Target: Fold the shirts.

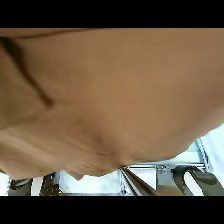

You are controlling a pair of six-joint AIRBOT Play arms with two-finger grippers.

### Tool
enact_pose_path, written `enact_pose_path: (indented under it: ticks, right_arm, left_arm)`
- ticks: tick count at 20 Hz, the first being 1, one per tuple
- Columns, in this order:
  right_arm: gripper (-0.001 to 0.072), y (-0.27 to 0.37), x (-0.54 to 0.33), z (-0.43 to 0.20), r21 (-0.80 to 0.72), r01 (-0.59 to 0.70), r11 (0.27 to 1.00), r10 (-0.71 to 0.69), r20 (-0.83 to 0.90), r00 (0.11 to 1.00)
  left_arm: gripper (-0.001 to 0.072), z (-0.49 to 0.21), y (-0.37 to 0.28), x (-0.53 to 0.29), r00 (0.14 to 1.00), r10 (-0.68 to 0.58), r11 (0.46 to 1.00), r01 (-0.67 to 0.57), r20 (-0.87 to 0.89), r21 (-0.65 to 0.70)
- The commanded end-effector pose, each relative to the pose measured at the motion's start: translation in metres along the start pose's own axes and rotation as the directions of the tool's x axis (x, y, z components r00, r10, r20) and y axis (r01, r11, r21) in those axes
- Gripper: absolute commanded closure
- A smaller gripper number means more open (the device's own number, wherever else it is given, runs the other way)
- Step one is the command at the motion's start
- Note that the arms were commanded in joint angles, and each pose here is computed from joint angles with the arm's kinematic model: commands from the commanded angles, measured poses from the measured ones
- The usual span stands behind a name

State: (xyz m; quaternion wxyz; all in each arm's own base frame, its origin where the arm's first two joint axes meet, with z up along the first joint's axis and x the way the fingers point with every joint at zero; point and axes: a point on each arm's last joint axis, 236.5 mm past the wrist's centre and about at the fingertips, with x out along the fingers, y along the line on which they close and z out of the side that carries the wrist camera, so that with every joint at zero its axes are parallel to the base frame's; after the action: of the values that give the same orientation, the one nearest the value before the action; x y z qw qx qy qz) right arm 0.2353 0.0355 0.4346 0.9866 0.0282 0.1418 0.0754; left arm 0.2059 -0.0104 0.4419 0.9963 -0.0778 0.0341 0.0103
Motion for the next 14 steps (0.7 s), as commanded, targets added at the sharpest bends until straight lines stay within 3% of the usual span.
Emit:
enact_pose_path:
  ticks: [1, 4, 7, 14]
  right_arm:
    - [0.0693, 0.005, 0.071, -0.046, 0.097, -0.102, 0.990, 0.115, -0.141, 0.983]
    - [0.0693, 0.004, 0.159, -0.110, 0.206, -0.183, 0.961, 0.238, -0.282, 0.930]
    - [0.0693, -0.023, 0.244, -0.167, 0.285, -0.137, 0.949, 0.245, -0.387, 0.889]
    - [0.0693, -0.057, 0.403, -0.252, 0.467, -0.088, 0.880, 0.309, -0.422, 0.852]
  left_arm:
    - [0.0693, -0.078, 0.005, 0.077, 0.960, -0.156, 0.978, 0.116, -0.235, -0.176]
    - [0.0693, -0.154, 0.028, 0.156, 0.895, -0.232, 0.943, 0.110, -0.381, -0.315]
    - [0.0693, -0.227, 0.050, 0.235, 0.834, -0.244, 0.919, 0.036, -0.494, -0.393]
    - [0.0693, -0.361, 0.066, 0.371, 0.719, -0.266, 0.876, -0.099, -0.642, -0.473]
